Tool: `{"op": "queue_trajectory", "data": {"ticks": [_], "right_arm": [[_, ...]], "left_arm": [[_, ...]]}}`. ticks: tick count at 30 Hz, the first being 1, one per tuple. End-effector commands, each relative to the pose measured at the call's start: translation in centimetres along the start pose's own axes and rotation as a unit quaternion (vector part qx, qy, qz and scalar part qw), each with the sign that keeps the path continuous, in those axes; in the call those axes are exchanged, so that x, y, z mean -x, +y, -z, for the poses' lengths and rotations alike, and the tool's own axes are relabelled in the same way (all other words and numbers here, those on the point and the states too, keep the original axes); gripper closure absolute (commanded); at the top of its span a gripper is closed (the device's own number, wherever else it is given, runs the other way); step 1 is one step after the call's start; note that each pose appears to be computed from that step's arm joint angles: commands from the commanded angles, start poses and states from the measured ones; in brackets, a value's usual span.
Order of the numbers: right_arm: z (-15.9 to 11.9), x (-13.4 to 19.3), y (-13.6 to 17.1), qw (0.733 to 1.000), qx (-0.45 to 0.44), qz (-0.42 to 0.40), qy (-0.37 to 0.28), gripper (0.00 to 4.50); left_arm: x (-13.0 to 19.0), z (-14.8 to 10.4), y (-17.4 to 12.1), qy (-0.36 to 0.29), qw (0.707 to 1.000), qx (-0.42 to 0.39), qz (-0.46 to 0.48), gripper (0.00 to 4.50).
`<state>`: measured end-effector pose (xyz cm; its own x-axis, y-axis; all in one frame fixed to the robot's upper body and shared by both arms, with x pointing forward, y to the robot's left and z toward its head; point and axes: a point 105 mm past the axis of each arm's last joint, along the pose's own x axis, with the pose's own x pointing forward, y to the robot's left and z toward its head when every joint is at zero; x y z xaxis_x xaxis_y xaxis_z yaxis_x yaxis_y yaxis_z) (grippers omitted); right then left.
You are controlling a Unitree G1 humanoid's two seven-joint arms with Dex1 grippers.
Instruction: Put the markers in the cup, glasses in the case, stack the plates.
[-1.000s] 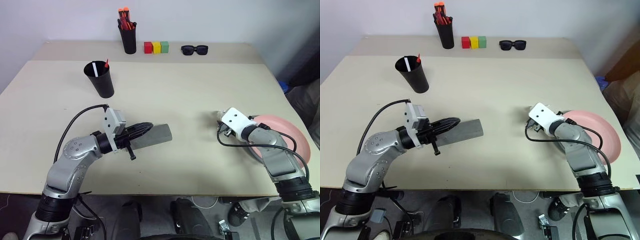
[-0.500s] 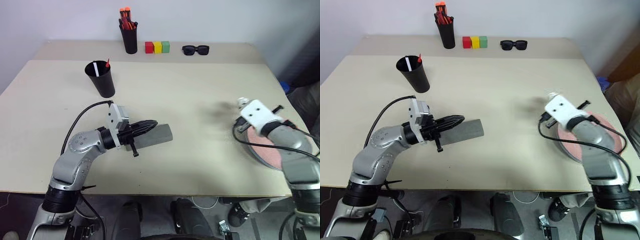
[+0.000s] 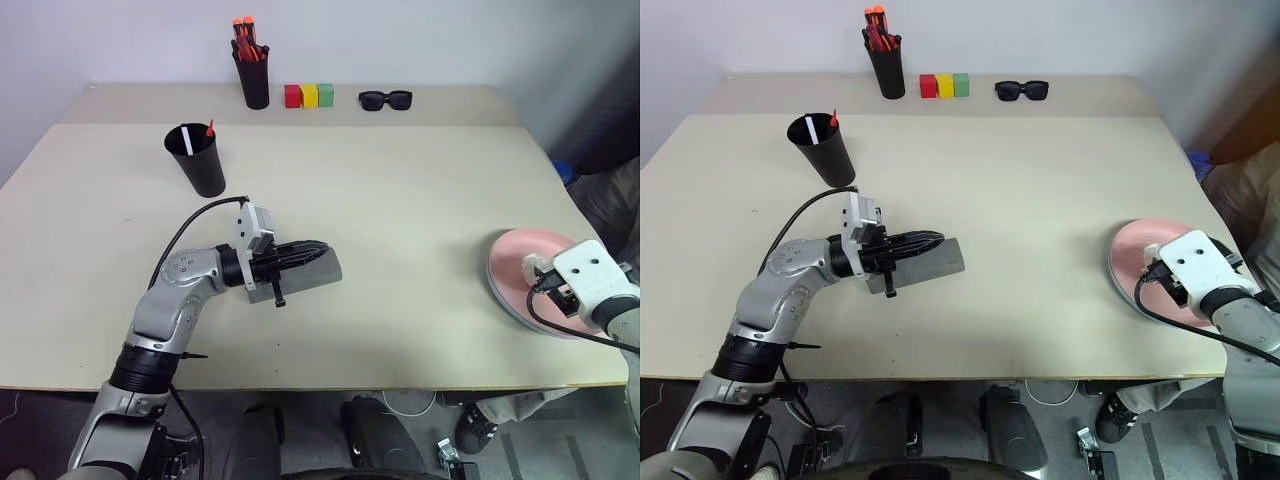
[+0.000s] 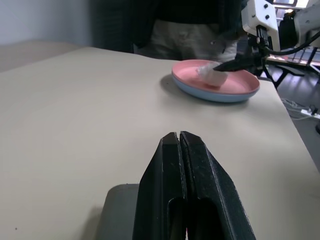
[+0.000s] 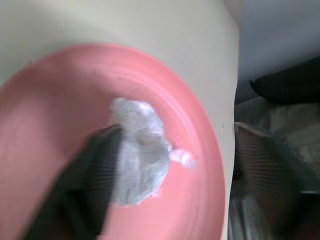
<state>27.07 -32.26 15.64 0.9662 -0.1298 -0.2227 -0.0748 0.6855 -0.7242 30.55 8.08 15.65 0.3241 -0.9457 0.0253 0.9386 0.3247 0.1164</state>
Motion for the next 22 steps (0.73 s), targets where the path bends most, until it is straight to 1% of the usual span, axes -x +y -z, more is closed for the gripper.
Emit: {"op": "queue_trajectory", "data": {"ticks": [1,3,5,7,9,11,12,14,15,17,22], "right_arm": [[-3.3,-0.4,-1.0,0.997,-0.014,0.003,-0.071,0.33],[-5.5,-1.2,0.0,0.989,-0.079,-0.032,-0.124,0.33],[-7.6,-1.9,0.9,0.974,-0.125,-0.075,-0.172,0.33],[-8.3,-2.6,1.9,0.963,-0.154,-0.115,-0.189,0.33],[-9.1,-3.2,3.2,0.952,-0.162,-0.164,-0.201,0.33],[-9.8,-3.9,4.2,0.939,-0.176,-0.207,-0.212,0.33],[-9.9,-4.2,4.3,0.935,-0.181,-0.217,-0.213,0.33],[-10.4,-5.2,5.1,0.930,-0.174,-0.241,-0.217,0.33],[-10.6,-5.6,5.4,0.927,-0.170,-0.253,-0.218,0.33],[-11.0,-6.2,5.9,0.923,-0.163,-0.268,-0.222,0.33],[-12.0,-7.2,6.9,0.915,-0.153,-0.290,-0.235,0.33]], "left_arm": [[1.8,-1.3,1.6,-0.011,0.998,-0.033,-0.057,4.50],[4.0,-0.8,3.4,0.013,0.991,-0.048,-0.128,4.50],[6.5,-0.4,5.3,0.038,0.975,-0.069,-0.209,4.50],[9.0,-0.2,6.7,0.054,0.955,-0.081,-0.281,4.50],[12.2,-0.1,7.5,0.064,0.930,-0.076,-0.353,4.50],[15.6,-0.2,7.5,0.070,0.907,-0.079,-0.407,4.50],[16.3,-0.3,7.4,0.071,0.902,-0.080,-0.419,4.50],[19.5,-0.1,6.5,0.079,0.878,-0.076,-0.466,4.50],[20.6,0.1,5.9,0.084,0.869,-0.075,-0.482,4.50],[21.6,0.3,5.1,0.093,0.859,-0.076,-0.498,4.50],[22.0,0.2,3.9,0.092,0.848,-0.076,-0.516,4.50]]}}
